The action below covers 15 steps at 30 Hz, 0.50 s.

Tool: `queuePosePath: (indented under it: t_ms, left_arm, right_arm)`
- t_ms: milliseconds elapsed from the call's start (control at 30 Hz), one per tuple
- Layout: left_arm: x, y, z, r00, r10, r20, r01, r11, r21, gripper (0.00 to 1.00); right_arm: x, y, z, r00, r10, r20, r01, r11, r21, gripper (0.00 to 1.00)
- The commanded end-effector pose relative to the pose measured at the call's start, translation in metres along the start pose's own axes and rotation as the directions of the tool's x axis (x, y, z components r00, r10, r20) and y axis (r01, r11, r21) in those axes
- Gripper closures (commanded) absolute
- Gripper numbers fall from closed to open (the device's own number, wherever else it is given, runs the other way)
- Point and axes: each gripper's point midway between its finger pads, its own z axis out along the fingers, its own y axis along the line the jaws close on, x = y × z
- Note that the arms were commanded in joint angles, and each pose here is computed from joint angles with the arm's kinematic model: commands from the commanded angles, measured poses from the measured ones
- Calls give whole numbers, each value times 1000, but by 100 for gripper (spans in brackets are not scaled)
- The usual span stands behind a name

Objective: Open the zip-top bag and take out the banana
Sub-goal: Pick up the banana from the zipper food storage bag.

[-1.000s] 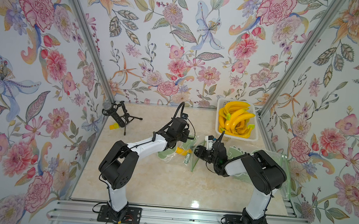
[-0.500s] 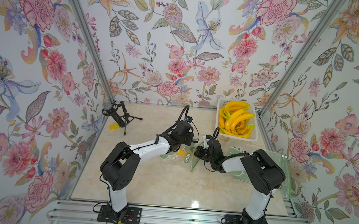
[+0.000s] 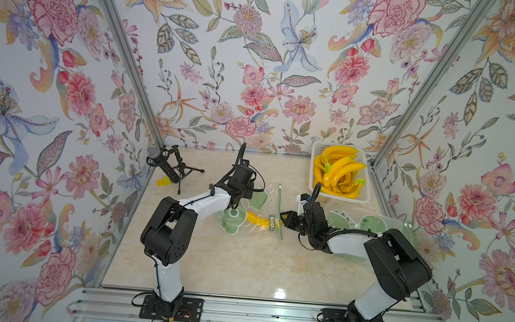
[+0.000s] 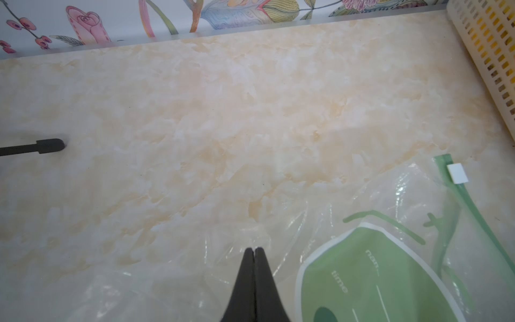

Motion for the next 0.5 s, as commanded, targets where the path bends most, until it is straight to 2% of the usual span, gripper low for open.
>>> queuePosePath:
  t_ms: [0, 100, 267, 467]
  left_arm:
    - [9, 13, 3, 1000, 21, -20, -22, 999, -44, 100]
    - [12, 24, 1, 1000, 18, -23, -20, 998, -66, 100]
    - [18, 52, -8, 999, -44, -14, 43, 996, -77, 100]
    - [27, 90, -23, 991, -137, 9, 137, 987, -78, 100]
  right_arm:
    - [2, -8, -12, 998, -64, -4, 64, 996, 64, 87]
    - [-6, -15, -22, 996, -89, 9, 88, 989, 116, 87]
    - [-35, -36, -50, 989, -139, 57, 123, 966, 229, 88]
    - [-101, -48, -91, 965, -209, 158, 149, 933, 326, 88]
